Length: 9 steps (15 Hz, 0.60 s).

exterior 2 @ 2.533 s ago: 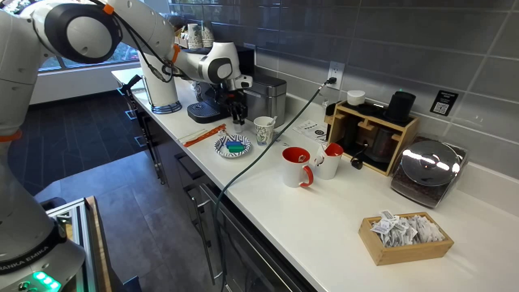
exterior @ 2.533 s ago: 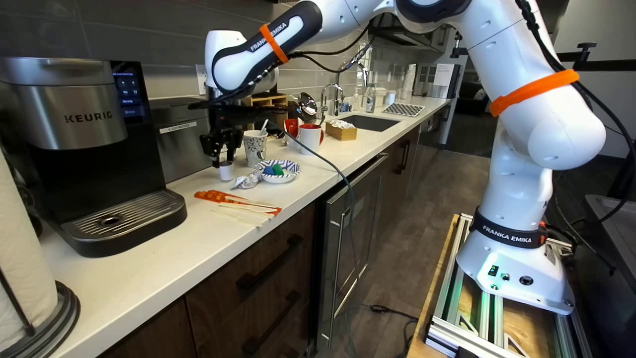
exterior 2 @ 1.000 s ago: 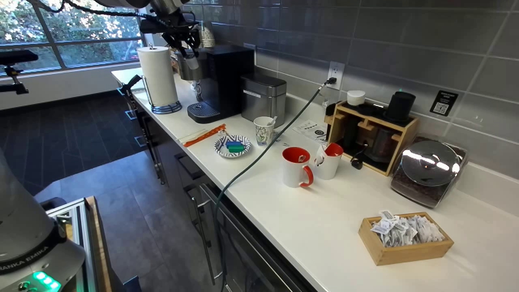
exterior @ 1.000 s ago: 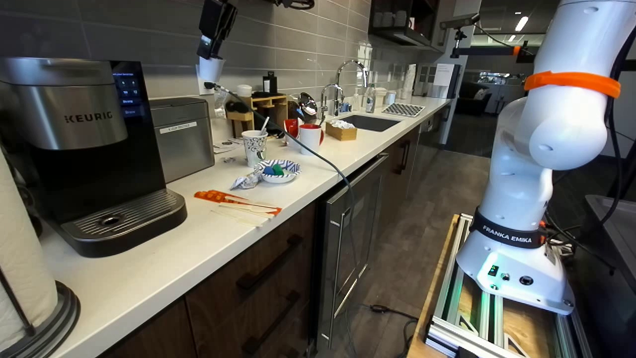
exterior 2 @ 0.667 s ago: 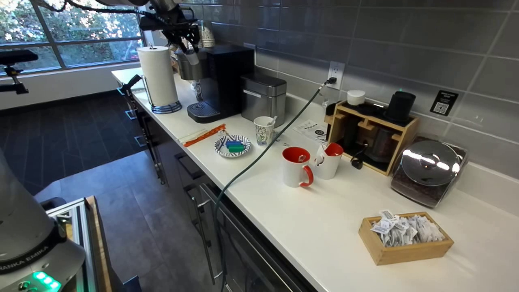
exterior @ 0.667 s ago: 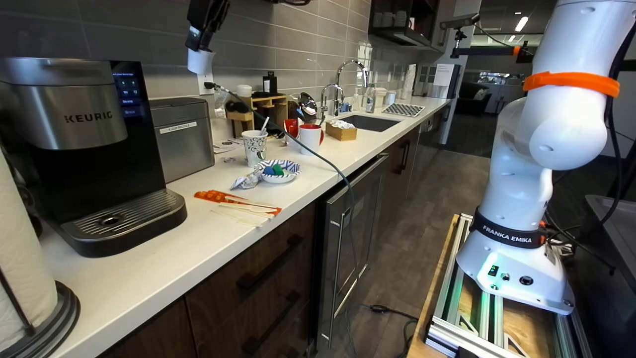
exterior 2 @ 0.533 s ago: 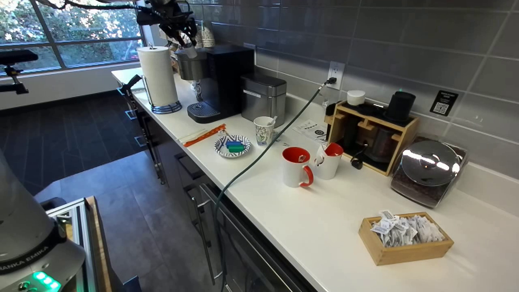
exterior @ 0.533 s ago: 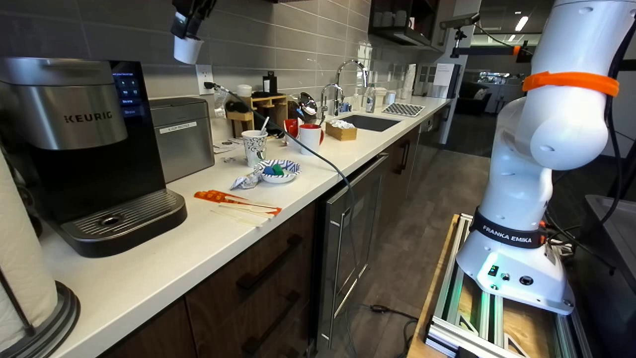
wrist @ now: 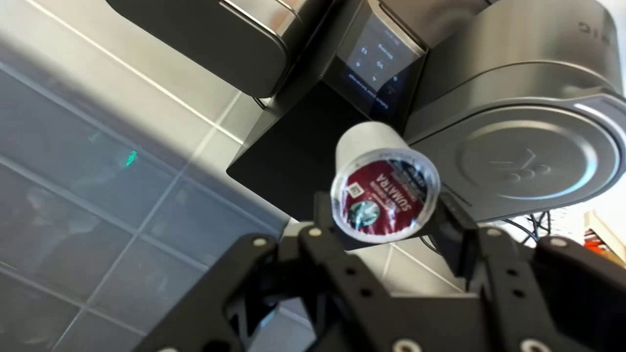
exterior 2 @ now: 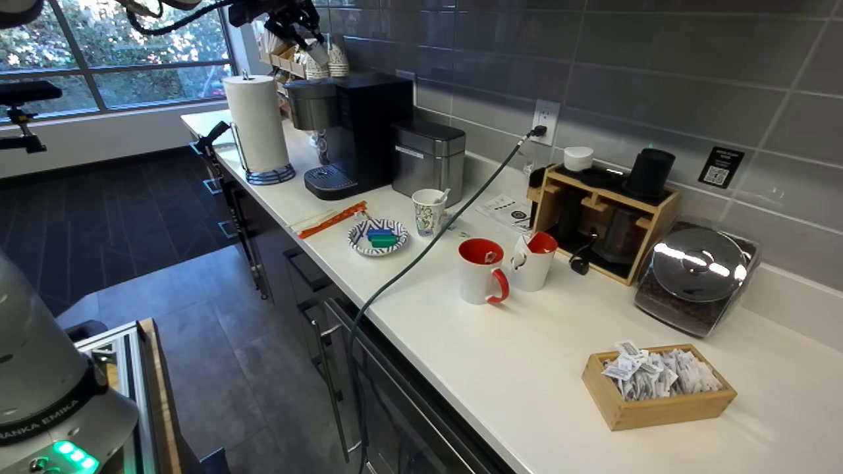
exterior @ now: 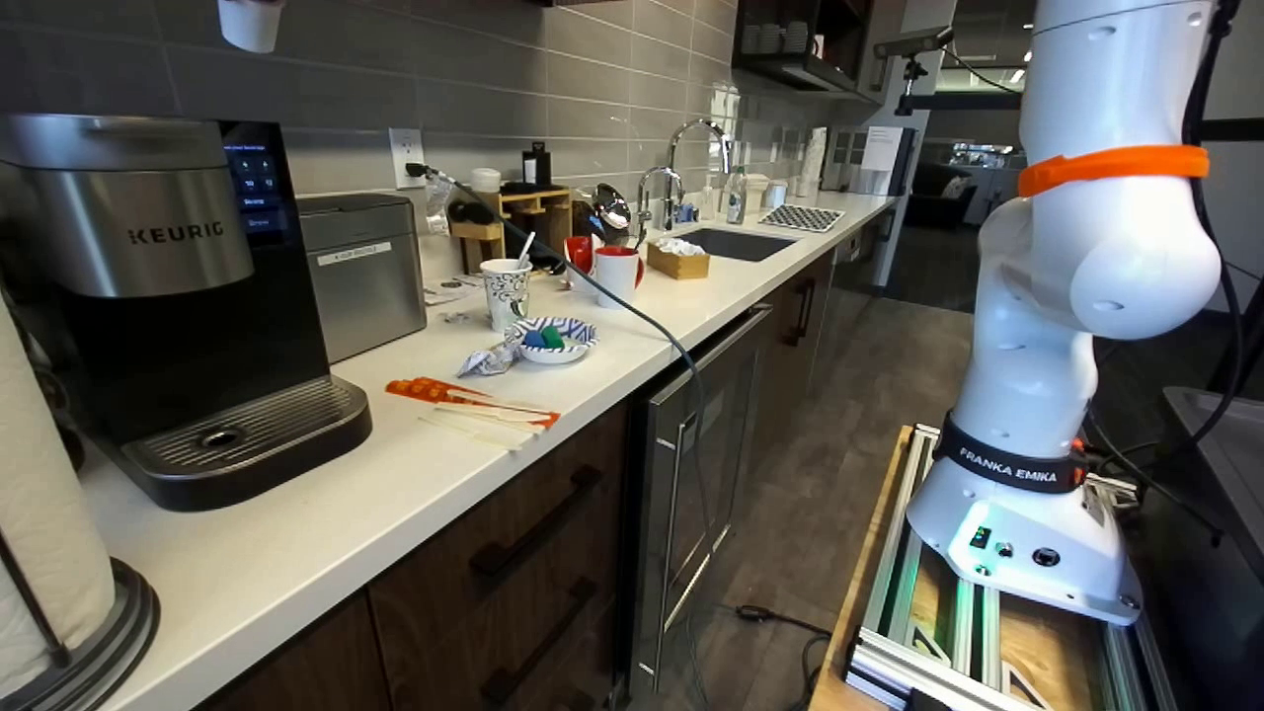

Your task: Put the white object on top of the coffee machine

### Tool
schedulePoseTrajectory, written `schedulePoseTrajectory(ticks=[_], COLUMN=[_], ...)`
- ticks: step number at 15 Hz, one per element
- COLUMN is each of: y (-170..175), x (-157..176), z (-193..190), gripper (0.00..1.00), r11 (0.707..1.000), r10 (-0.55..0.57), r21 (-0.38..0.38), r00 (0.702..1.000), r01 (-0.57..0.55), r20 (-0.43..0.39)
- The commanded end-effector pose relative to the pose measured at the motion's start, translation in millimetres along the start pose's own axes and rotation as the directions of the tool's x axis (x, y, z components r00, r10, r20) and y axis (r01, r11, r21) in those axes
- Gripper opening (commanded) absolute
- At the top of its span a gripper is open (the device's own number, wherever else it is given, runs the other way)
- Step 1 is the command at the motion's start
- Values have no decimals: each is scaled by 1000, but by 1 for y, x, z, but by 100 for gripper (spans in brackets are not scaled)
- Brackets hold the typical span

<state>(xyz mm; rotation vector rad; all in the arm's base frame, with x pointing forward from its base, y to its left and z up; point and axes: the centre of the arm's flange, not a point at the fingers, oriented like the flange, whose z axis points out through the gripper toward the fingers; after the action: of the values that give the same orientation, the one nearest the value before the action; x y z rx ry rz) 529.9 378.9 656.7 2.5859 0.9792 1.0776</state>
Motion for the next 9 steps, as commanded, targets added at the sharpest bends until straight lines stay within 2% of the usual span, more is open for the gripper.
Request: schedulePoseTrajectory(ticks=[1, 5, 9], y=[-10, -13, 7], x=[48, 61, 67], z=[44, 72, 75], gripper=[28, 28, 28], r11=[1000, 997, 995], r10=[7, 57, 102], r21=[16, 43, -13], r00=[999, 998, 994], r01=[-8, -58, -102], r20=[53, 16, 33])
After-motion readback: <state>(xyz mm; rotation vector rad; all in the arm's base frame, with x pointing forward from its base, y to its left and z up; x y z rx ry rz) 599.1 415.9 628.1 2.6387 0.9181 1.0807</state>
